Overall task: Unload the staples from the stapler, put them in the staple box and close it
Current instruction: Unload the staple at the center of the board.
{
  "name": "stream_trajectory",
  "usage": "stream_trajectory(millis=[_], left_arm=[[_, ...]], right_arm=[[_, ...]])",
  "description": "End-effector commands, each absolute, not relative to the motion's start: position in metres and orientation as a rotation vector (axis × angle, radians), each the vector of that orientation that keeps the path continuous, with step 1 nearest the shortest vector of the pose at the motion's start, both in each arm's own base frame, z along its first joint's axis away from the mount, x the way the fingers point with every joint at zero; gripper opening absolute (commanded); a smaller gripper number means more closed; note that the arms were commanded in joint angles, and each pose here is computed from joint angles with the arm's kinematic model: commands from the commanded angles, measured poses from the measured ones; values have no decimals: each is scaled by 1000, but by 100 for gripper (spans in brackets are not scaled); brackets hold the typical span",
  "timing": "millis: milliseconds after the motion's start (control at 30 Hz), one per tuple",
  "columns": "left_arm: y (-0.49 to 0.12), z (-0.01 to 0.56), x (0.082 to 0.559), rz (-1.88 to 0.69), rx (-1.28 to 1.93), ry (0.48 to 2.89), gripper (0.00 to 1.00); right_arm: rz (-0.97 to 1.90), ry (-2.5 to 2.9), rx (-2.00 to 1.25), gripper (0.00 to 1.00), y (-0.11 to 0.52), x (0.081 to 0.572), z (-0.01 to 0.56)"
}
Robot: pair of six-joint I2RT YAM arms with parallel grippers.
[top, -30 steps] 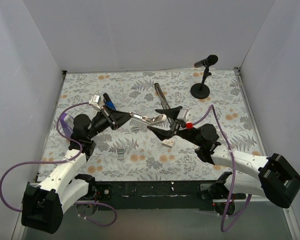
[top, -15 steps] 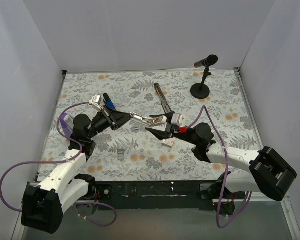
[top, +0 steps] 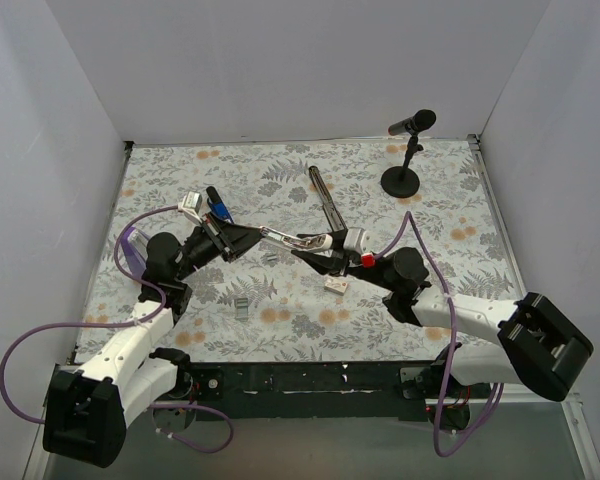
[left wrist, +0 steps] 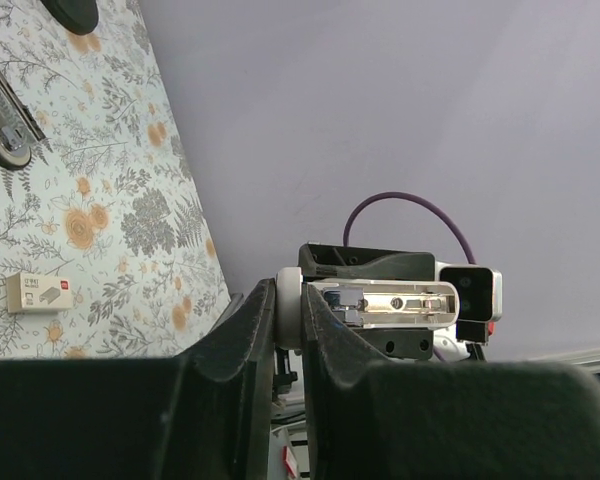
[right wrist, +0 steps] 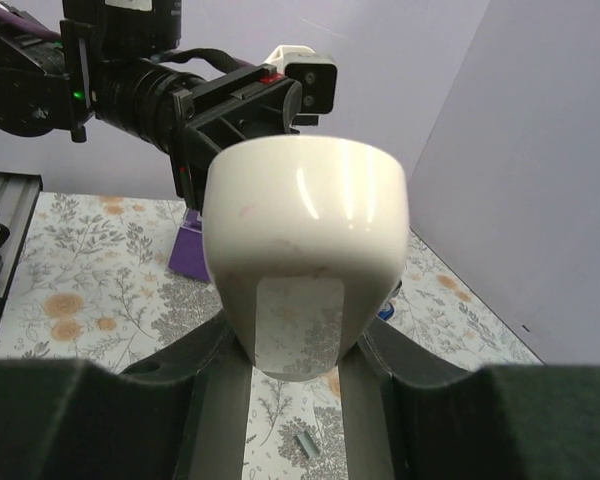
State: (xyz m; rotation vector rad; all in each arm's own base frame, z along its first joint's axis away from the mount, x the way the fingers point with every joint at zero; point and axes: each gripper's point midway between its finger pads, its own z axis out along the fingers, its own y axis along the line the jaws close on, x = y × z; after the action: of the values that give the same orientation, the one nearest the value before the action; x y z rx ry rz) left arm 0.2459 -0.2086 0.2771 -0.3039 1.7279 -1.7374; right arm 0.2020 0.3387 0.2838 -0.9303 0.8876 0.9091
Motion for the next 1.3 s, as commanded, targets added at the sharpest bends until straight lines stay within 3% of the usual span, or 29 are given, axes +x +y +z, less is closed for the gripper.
stream_trajectory(millis=[0, 33, 133, 267, 600, 700, 967, 1267], left_arm=[[-207, 296, 243, -1988, -653, 1738, 15], [-208, 298, 244, -1972, -633, 1740, 34], [-209, 288, 254, -1843, -598, 1814, 55], [-207, 277, 270, -1669, -532, 1882, 68], [-185, 261, 310, -1178, -366, 2043, 75], [-161, 252, 322, -1030, -450, 2063, 77], [-128, 238, 328, -1019, -520, 2080, 77], [-90, 219, 322, -737, -502, 2042, 78]], right_arm=[[823, 796, -849, 1, 326, 208, 323], [787, 815, -864, 1, 324, 211, 321], [702, 867, -917, 1, 319, 217, 310], [513, 917, -1011, 1, 309, 232, 293], [51, 1089, -1125, 1, 280, 278, 259], [-96, 1139, -1183, 1, 275, 287, 233], [-384, 1071, -1426, 1, 297, 282, 195], [-738, 898, -1702, 1, 318, 272, 157]])
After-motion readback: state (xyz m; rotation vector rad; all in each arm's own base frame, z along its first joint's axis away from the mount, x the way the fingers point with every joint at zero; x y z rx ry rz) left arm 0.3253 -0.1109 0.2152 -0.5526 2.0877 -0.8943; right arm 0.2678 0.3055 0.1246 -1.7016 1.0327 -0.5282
